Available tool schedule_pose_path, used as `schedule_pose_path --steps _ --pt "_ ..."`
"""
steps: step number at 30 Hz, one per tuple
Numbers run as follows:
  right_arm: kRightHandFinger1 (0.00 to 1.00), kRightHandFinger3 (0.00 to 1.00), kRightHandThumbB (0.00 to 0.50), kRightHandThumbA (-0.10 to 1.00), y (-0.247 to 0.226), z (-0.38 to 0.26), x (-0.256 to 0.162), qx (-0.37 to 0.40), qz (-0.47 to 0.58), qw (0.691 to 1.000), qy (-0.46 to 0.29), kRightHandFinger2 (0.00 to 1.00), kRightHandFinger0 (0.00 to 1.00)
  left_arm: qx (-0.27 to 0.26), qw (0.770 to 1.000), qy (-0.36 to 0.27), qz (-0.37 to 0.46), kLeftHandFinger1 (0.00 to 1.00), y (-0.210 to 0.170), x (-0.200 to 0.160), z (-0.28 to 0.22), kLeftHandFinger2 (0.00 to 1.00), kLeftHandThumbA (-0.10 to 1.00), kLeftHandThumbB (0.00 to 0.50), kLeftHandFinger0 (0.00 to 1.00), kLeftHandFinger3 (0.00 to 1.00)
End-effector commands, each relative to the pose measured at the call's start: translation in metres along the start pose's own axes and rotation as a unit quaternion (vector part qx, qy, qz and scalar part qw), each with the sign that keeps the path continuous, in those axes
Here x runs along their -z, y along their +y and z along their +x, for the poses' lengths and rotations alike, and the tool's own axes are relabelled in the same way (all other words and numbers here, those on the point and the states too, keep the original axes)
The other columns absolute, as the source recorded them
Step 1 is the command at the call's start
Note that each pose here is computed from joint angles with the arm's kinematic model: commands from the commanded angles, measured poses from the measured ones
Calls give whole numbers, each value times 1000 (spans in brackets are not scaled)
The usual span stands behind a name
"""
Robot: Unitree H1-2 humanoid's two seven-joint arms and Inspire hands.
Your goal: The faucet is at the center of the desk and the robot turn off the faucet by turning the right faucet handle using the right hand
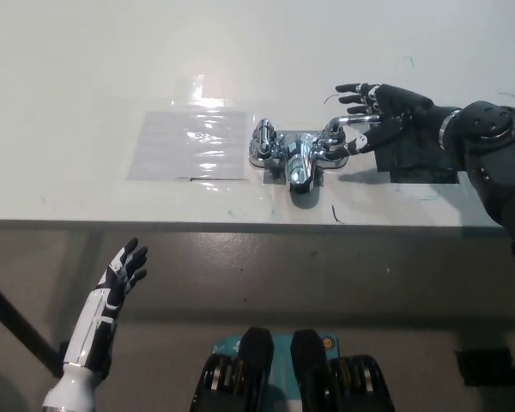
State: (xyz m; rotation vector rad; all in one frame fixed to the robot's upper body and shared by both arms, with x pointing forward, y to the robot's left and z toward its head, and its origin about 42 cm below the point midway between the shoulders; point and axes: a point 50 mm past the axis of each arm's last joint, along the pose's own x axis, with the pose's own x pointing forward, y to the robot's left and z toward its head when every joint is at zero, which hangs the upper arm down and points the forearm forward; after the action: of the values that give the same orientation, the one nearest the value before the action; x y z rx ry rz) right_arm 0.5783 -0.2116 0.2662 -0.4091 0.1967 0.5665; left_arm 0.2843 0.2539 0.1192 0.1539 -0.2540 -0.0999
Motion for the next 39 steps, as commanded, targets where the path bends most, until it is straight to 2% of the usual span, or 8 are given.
schedule_pose_path --steps 1,4,8,15,26,29,36,39 --pt "1000 1000 380 1000 -1 3 -39 -37 34 997 -65 1000 1000 4 1000 -26 11 1000 6 -14 8 1000 1000 221 1000 1000" --pt "1000 1000 415 1000 5 5 -42 -52 53 994 -76 1000 1000 5 1000 -27 7 1000 6 -13 7 1000 1000 213 1000 1000" --pt "1000 1000 406 1000 17 8 -44 -87 55 990 -94 1000 1000 4 1000 -25 5 1000 6 -12 6 1000 1000 219 1000 1000" --pt "1000 1000 433 1000 38 12 -44 -129 62 983 -118 1000 1000 3 1000 -28 4 1000 6 -13 8 1000 1000 214 1000 1000" --pt "1000 1000 402 1000 62 11 -14 -142 97 977 -124 1000 1000 4 1000 -29 10 1000 8 -14 10 1000 1000 227 1000 1000" --pt "1000 1000 405 1000 70 9 -7 -122 118 976 -138 1000 1000 4 999 -30 11 1000 8 -14 9 1000 1000 204 1000 1000" --pt "1000 1000 305 1000 106 0 -17 2 181 958 -222 1000 1000 4 1000 -25 10 1000 7 -12 6 1000 1000 224 1000 1000" --pt "1000 1000 298 1000 120 -4 -23 60 192 951 -235 1000 1000 1 1000 -25 12 1000 8 -12 5 1000 1000 226 1000 1000"
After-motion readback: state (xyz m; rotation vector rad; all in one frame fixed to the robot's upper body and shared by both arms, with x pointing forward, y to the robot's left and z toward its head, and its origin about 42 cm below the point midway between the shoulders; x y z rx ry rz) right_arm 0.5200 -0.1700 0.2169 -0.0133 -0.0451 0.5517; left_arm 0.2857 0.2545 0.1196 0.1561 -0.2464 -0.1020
